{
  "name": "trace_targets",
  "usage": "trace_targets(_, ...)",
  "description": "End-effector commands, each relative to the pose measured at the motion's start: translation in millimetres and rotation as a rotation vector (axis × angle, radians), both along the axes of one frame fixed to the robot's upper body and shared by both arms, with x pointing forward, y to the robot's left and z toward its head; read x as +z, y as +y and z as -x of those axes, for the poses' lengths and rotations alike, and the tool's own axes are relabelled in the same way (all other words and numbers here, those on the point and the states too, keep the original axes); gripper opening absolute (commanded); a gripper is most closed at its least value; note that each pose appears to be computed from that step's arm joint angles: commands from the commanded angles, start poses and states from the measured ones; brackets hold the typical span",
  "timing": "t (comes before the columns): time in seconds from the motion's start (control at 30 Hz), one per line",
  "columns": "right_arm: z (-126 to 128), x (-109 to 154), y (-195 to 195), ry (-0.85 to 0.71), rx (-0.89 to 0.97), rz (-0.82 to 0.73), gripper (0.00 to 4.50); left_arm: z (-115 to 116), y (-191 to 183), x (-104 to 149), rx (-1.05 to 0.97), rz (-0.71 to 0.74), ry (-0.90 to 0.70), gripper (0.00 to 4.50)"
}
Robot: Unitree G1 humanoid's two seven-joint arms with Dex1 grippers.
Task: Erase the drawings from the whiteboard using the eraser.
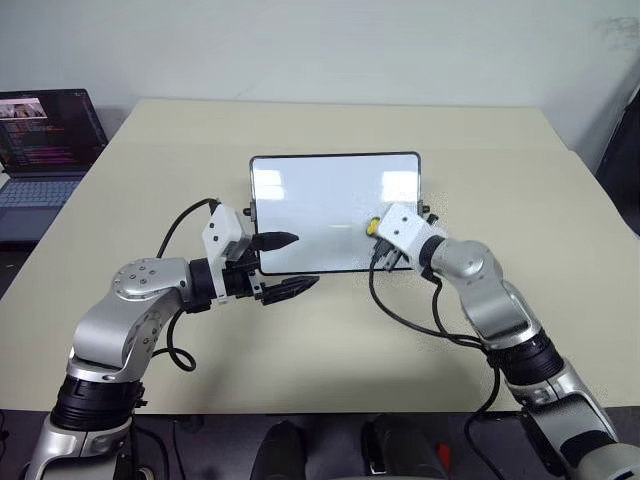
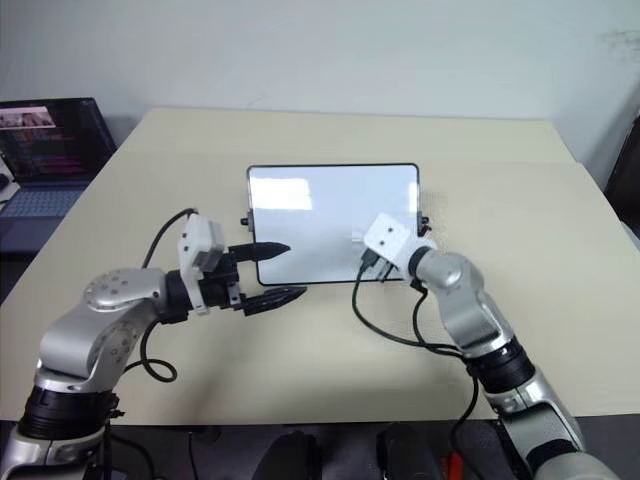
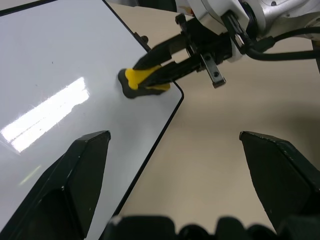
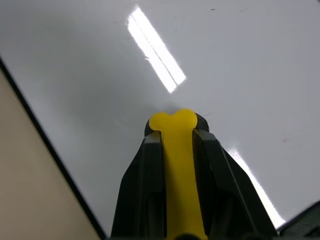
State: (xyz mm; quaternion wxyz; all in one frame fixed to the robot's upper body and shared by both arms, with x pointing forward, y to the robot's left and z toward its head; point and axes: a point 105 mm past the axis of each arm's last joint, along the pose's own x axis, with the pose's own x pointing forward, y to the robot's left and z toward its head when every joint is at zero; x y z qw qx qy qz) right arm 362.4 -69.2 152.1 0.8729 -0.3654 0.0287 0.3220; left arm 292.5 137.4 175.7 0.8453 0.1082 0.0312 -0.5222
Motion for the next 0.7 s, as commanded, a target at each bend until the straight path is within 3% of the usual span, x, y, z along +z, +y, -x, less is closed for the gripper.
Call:
trace_targets(0.03, 2, 11, -6, -0.025, -0.019, -0.028, 0.04, 1, -5, 14, -0.026, 0.021, -0.048, 4.5)
trace_targets(0.17, 9, 35, -23, -0.051, -0.095, -0.18, 0.01, -2, -9, 15, -0.052, 0.026, -0.057, 4.5)
trace_targets(0.33, 29, 36, -55, -0.025, -0.2, -0.254, 0.01, -6, -20, 15, -0.096, 0.038, -0.059, 4.5)
trace_targets(0.5, 51, 26, -94, 0.023, -0.358, -0.323, 0.01, -9, -33, 12, -0.165, 0.038, -0.055, 4.5)
trace_targets(0.7, 57, -4, -136, 0.127, -0.538, -0.403, 0.01, -7, -59, 11, -0.302, 0.026, -0.063, 4.5)
